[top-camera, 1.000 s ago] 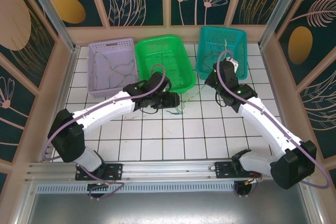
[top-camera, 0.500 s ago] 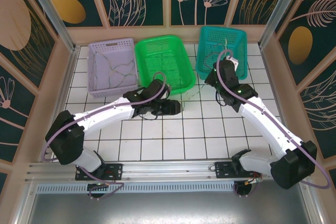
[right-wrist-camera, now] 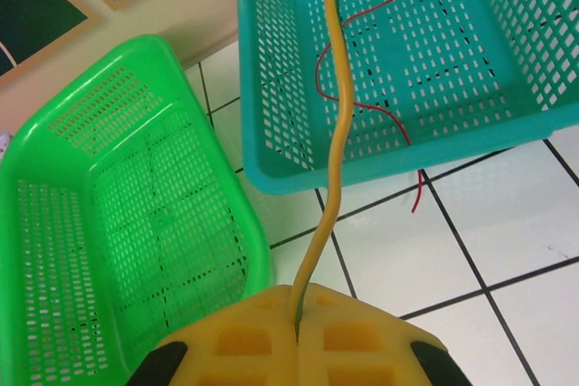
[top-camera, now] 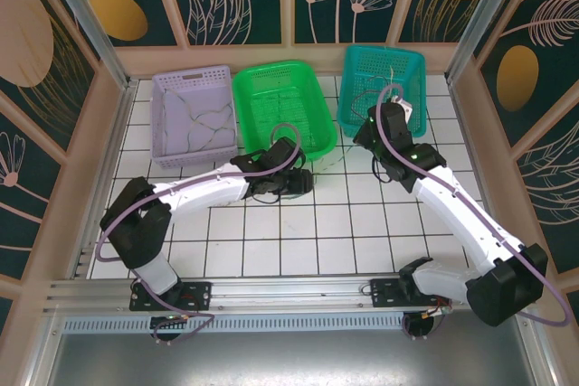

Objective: Untangle the cables

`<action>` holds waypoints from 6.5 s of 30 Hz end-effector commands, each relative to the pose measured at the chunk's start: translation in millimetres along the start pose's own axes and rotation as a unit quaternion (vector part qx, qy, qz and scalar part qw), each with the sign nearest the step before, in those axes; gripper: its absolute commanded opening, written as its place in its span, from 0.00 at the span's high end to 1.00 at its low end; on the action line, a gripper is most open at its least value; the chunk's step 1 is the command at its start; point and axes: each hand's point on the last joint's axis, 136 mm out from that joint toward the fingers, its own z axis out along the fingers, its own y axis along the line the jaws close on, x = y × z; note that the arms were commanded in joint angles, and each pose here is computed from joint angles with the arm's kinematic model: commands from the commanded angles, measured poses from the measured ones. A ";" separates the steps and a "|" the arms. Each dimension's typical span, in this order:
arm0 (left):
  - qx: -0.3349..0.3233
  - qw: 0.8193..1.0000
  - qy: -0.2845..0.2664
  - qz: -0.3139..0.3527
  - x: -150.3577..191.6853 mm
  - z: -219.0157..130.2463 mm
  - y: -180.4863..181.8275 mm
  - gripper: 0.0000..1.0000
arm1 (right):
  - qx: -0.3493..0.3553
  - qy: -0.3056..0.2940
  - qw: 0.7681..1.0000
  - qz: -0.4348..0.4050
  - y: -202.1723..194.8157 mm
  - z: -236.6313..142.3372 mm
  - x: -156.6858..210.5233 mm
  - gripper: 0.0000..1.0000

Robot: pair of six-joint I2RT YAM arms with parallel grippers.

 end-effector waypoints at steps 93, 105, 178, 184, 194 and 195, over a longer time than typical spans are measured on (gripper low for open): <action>-0.039 0.997 0.029 -0.058 -50.1 -11.0 34.6 1.00 | -0.218 -0.155 0.957 -0.113 77.8 -122.4 -87.0 1.00; -0.106 0.991 0.024 -0.075 -17.4 -29.7 83.9 1.00 | -0.197 -0.209 0.953 -0.094 68.1 -139.0 -117.3 1.00; 0.081 0.939 -0.077 -0.326 -29.0 -93.2 73.0 0.10 | -0.227 -0.102 0.936 -0.249 112.7 -109.2 -66.9 1.00; 0.160 0.901 -0.034 -0.403 -25.6 -90.6 48.0 0.20 | -0.241 -0.127 0.937 -0.217 111.9 -117.6 -78.4 1.00; 0.139 0.904 0.002 -0.404 -15.6 -73.1 47.4 0.24 | -0.257 -0.137 0.939 -0.183 119.4 -115.3 -84.0 1.00; 0.134 0.905 0.003 -0.405 -14.4 -72.0 49.1 0.24 | -0.258 -0.138 0.939 -0.181 120.0 -115.2 -84.6 1.00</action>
